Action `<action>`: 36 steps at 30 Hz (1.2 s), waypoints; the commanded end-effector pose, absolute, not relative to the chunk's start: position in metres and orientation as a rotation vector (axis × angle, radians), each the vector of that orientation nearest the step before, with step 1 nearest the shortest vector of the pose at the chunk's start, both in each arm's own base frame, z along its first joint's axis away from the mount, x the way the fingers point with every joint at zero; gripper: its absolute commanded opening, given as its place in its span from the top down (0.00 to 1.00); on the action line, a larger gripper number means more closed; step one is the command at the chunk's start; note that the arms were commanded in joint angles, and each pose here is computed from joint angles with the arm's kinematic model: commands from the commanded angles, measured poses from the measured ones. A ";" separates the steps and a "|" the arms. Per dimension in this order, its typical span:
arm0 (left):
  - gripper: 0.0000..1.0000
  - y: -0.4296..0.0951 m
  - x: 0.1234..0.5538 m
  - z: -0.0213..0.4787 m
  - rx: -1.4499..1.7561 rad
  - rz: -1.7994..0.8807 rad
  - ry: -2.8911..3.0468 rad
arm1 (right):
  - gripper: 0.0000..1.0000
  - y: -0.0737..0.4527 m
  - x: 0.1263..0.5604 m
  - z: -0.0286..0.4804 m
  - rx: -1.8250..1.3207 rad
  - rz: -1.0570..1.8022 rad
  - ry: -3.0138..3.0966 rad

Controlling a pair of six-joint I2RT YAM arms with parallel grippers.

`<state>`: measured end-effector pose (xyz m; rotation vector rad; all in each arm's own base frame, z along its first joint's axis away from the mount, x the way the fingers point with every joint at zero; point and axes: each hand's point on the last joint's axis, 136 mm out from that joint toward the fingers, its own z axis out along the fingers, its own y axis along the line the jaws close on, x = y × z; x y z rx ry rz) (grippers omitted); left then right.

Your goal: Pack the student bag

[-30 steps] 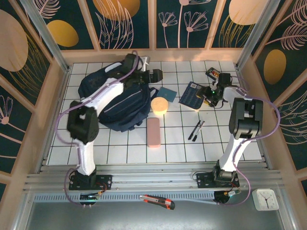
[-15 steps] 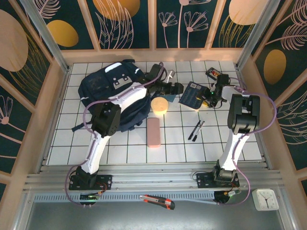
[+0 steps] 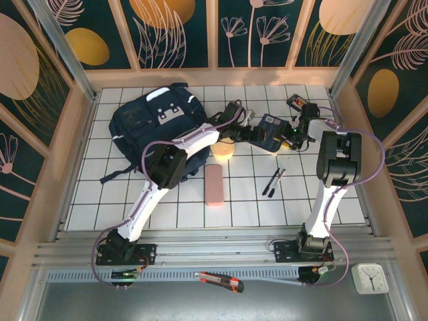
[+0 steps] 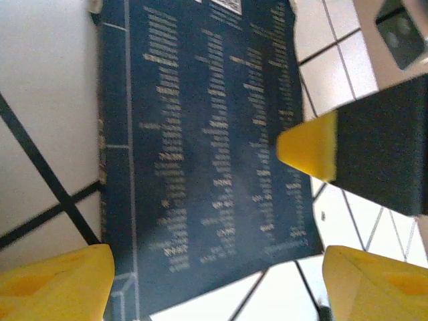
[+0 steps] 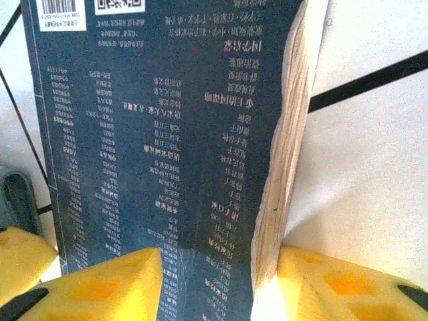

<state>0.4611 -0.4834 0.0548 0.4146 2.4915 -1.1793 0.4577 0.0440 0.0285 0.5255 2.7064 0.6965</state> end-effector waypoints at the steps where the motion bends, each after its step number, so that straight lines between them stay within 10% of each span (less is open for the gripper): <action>1: 0.19 -0.478 0.474 0.046 0.397 -1.078 2.501 | 0.50 0.063 0.450 0.010 0.469 0.716 2.772; 14: 0.29 -0.495 0.464 0.016 0.394 -1.159 2.544 | 0.52 0.087 0.454 0.016 0.404 0.932 2.692; 27: 0.35 -0.494 0.461 0.020 0.409 -1.135 2.563 | 1.00 0.096 0.457 0.044 0.331 1.019 2.596; 36: 0.35 -0.497 0.460 0.029 0.435 -1.147 2.555 | 1.00 0.113 0.454 0.069 0.263 1.182 2.480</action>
